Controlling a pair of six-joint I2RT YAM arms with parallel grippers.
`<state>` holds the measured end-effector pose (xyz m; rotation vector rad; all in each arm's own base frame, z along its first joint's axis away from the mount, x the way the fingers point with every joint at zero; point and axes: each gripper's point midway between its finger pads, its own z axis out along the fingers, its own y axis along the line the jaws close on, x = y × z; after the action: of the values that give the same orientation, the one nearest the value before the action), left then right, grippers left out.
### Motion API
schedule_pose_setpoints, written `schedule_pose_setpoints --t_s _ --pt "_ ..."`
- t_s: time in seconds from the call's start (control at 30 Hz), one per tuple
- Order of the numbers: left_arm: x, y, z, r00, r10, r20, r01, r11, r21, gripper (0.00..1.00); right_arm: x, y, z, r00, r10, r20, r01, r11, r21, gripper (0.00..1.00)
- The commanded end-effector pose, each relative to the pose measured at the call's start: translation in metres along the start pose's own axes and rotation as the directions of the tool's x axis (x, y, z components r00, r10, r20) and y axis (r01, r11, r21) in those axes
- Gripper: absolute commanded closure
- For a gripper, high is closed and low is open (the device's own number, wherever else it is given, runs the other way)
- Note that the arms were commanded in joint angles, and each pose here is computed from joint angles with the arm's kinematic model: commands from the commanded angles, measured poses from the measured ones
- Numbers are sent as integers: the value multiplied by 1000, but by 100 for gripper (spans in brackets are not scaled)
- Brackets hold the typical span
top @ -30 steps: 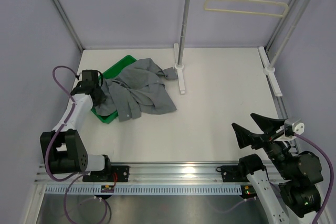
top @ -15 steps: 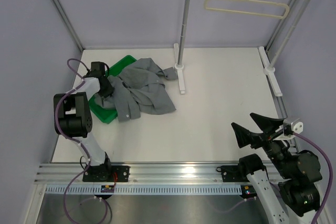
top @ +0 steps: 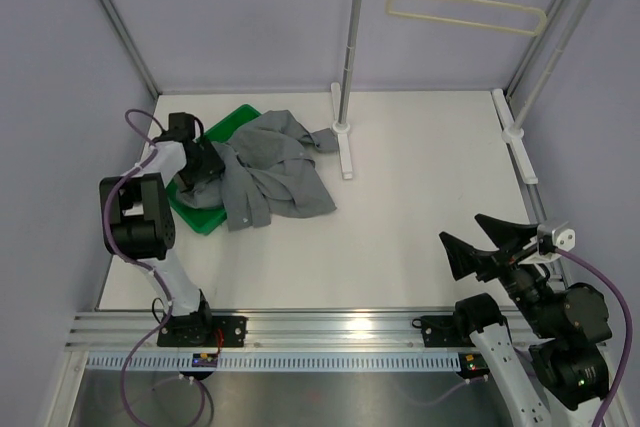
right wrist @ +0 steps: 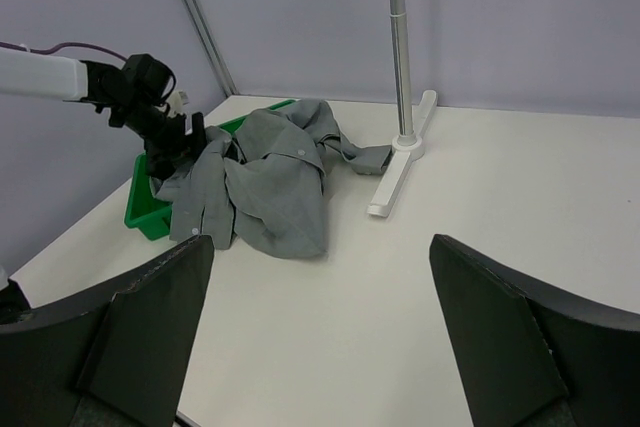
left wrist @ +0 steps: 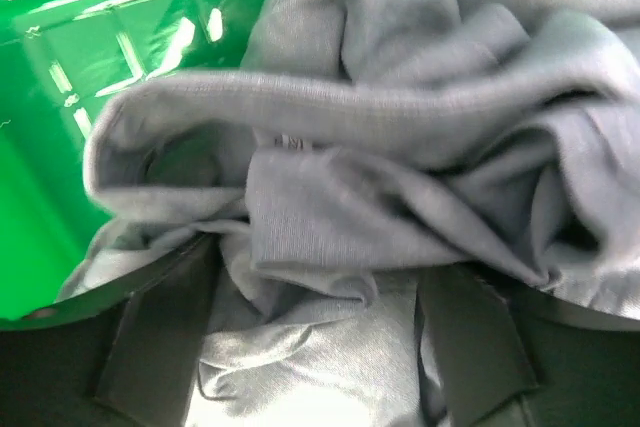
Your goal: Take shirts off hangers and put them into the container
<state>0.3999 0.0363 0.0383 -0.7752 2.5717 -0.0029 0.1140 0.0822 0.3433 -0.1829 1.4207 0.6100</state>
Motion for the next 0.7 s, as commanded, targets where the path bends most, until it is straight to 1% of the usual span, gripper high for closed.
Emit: schedule_pose_setpoints --t_s 0.0,0.03,0.13,0.27,0.33,0.37,0.43,0.47,0.53,0.57,0.67 --pt "-36 -9 -53 992 6 124 -12 999 46 11 -8 2 2 1000 2 10 -2 1000 -7 0" --pt "-40 -11 -69 988 3 151 -13 998 62 9 -9 2 3 1000 2 10 -2 1000 -7 1" --pt "-40 -14 -91 984 3 180 -20 995 95 5 -9 2 3 1000 6 3 -6 1000 -5 0" --pt "-33 -22 -128 973 25 230 -62 986 154 3 -8 2 4 1000 10 -11 -10 1000 0 1" --pt "-23 -29 -141 971 47 233 -90 980 178 2 -8 1 3 1000 10 -16 -10 1000 5 0" --pt "-20 -32 -155 964 50 263 -105 975 198 2 -7 1 3 1000 12 -18 -12 1000 7 1" --pt "-2 -35 -159 963 72 259 -128 970 207 2 -7 0 4 1000 14 -21 -14 1000 10 0" --pt "13 -47 -164 962 98 255 -159 960 231 1 -6 0 4 1000 15 -24 -14 1000 10 1" --pt "35 -50 -168 958 120 260 -184 954 237 1 -5 -1 5 1000 16 -24 -16 1000 14 1" --pt "50 -60 -170 957 140 254 -206 944 257 1 -6 -1 5 1000 18 -24 -18 1000 15 0" --pt "81 -62 -163 956 171 236 -228 943 241 1 -5 -1 6 999 19 -30 -19 1000 14 1"
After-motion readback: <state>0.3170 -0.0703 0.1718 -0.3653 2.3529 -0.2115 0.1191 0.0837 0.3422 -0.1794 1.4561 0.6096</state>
